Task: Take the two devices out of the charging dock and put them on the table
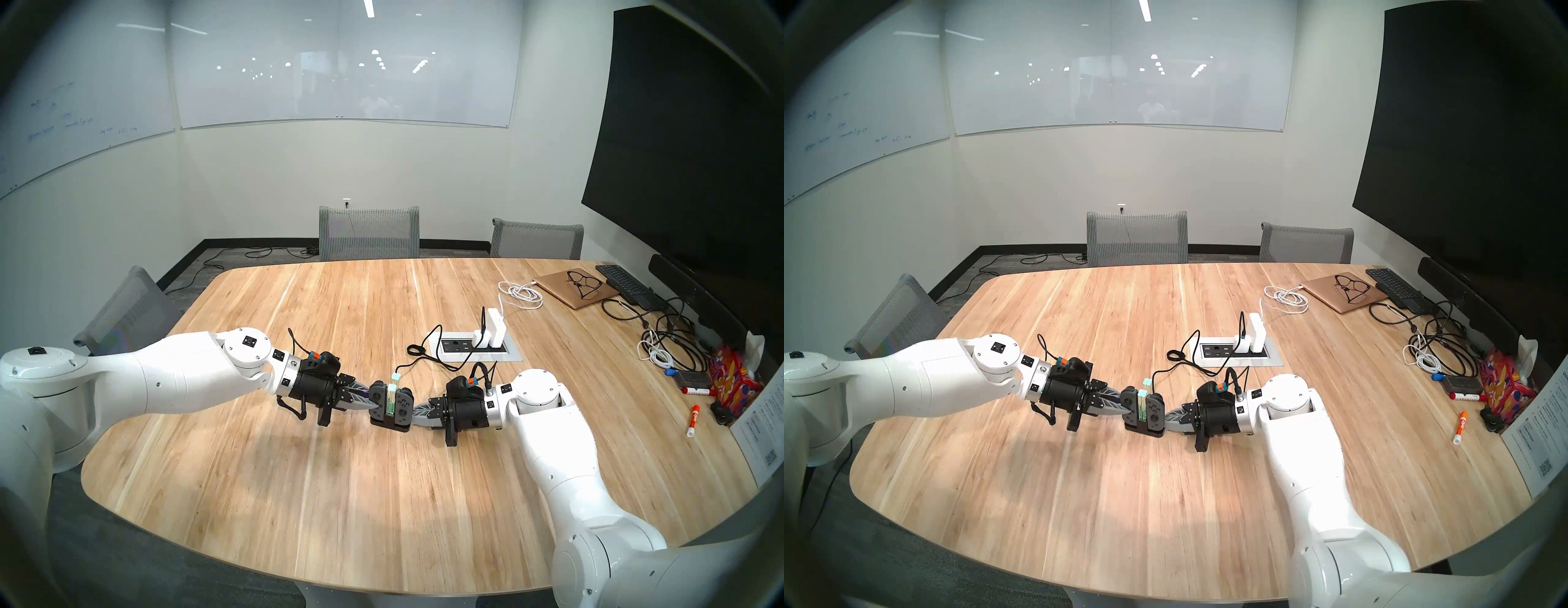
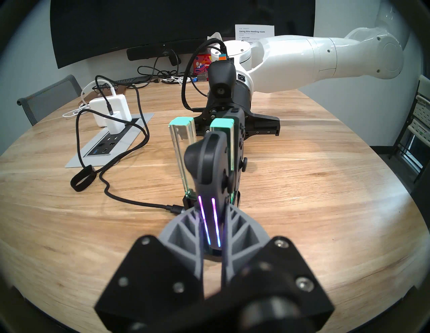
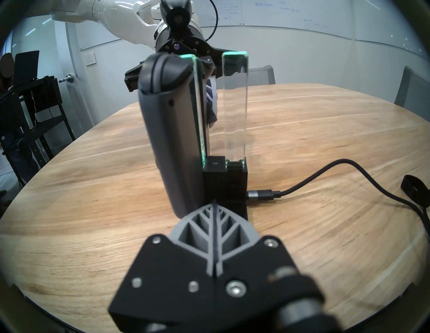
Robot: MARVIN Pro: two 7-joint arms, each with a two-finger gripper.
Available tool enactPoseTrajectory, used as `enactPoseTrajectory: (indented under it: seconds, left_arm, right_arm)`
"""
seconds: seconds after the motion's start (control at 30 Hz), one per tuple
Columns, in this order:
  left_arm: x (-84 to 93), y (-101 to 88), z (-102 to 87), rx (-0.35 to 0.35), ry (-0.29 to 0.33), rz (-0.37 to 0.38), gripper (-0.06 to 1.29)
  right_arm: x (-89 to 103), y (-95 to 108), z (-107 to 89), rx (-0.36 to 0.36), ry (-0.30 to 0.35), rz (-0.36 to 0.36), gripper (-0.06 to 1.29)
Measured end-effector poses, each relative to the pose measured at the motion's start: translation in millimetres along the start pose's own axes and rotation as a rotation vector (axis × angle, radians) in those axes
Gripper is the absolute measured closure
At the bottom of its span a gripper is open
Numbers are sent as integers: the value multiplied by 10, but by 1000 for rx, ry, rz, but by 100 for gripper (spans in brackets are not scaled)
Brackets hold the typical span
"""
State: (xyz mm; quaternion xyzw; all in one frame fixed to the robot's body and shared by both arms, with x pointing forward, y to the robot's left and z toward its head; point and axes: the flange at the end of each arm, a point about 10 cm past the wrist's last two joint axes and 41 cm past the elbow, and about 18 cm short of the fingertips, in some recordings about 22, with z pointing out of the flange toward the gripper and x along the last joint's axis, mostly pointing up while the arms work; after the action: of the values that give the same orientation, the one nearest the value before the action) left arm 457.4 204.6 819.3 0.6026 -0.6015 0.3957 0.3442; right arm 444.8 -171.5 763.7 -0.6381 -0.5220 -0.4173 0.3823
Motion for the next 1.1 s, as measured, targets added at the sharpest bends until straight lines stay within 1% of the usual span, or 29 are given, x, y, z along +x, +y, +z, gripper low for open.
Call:
enactPoseTrajectory:
  seconds: [0.63,1.1]
  left_arm:
    - [-2,-1,-5,1,-2,1,112]
    - [-5,-2,-10,2,-3,1,111]
  right_arm:
    - [5,-10,24,8,-5,-3,125]
    - [49,-11,41,11,-13,-3,125]
